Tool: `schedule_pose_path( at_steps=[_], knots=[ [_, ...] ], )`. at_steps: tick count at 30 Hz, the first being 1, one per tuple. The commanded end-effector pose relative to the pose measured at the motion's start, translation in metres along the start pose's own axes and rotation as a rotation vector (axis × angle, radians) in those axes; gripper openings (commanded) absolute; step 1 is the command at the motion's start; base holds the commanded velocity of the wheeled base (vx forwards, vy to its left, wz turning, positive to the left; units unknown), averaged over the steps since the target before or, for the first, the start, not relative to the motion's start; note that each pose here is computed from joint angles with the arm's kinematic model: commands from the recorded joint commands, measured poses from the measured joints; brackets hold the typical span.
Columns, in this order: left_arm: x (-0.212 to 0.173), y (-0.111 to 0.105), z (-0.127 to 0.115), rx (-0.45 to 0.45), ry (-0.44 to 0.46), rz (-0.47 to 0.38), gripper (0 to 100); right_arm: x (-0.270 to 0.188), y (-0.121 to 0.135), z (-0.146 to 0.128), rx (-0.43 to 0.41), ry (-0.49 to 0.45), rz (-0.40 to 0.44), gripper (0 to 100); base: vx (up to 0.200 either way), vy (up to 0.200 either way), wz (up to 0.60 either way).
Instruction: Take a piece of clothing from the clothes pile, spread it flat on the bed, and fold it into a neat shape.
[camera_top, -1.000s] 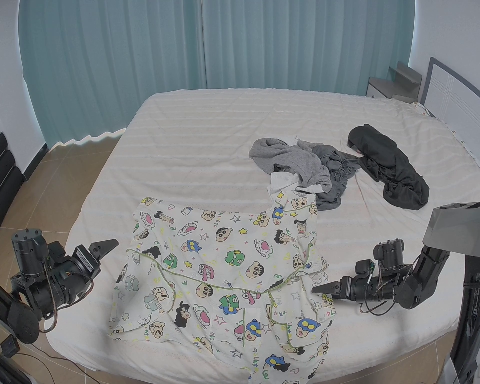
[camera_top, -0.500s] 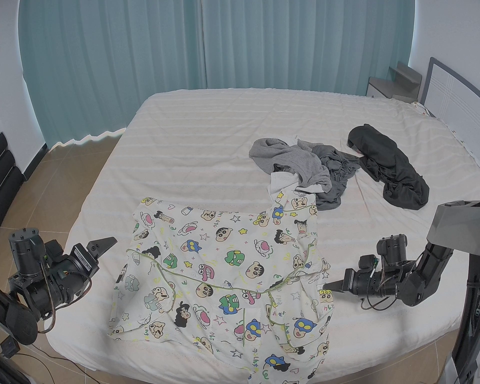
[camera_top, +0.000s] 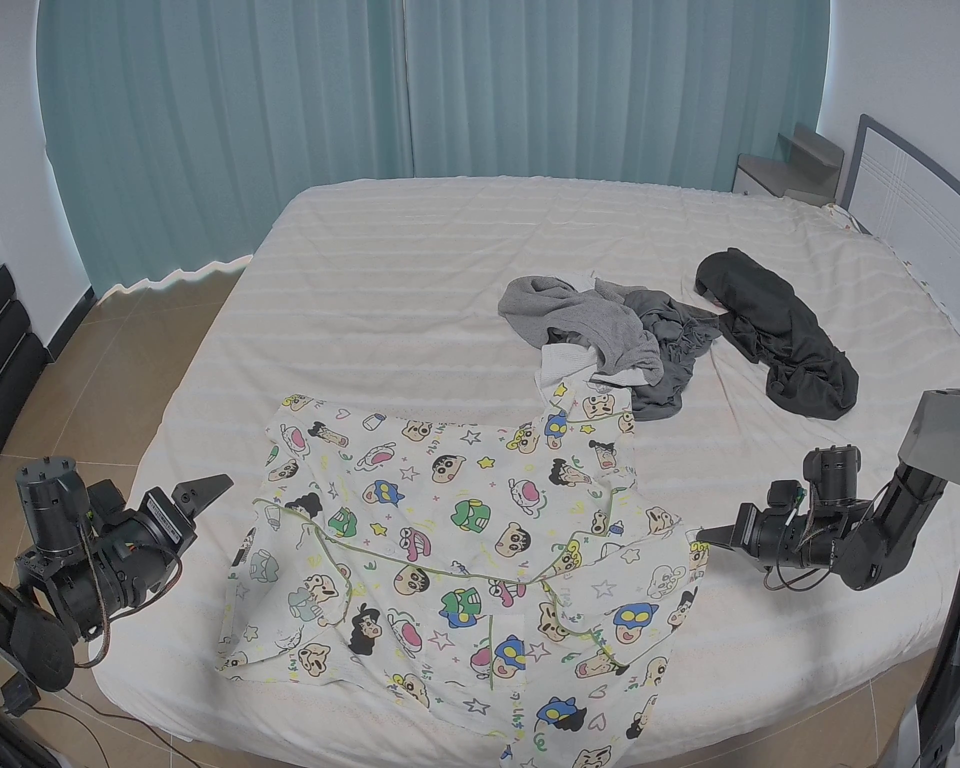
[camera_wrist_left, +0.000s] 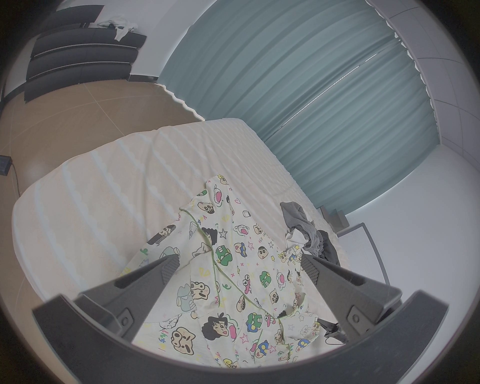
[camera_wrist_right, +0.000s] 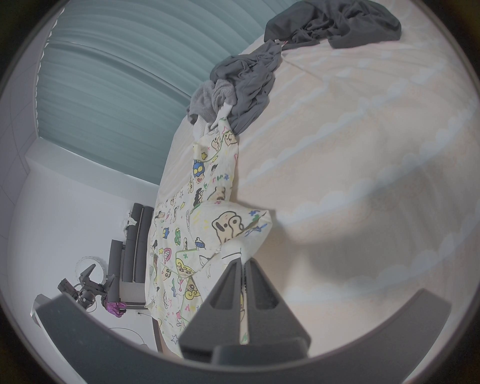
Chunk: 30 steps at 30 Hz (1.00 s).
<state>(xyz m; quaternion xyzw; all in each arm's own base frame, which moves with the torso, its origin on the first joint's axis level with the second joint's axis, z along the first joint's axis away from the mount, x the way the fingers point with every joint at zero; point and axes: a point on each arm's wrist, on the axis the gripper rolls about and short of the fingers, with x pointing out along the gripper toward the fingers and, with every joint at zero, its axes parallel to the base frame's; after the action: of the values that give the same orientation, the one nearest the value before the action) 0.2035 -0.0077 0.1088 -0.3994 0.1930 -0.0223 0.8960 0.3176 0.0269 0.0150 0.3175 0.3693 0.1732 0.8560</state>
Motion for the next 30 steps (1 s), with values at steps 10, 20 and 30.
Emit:
schedule_pose_path(
  at_steps=[10, 20, 30],
  knots=[
    [0.001, 0.001, -0.001, 0.001, 0.009, 0.005, 100, -0.022, -0.034, 0.019, -0.031, -0.079, -0.085, 0, 0.0, 0.0, 0.0],
    [0.001, 0.004, -0.017, 0.049, 0.083, 0.017, 100, -0.023, -0.051, 0.034, -0.052, -0.137, -0.147, 0, 0.0, 0.0, 0.0],
    [0.025, -0.002, -0.061, 0.135, 0.285, 0.033, 100, -0.024, -0.052, 0.036, -0.077, -0.144, -0.161, 100, 0.0, 0.0, 0.0]
  ],
)
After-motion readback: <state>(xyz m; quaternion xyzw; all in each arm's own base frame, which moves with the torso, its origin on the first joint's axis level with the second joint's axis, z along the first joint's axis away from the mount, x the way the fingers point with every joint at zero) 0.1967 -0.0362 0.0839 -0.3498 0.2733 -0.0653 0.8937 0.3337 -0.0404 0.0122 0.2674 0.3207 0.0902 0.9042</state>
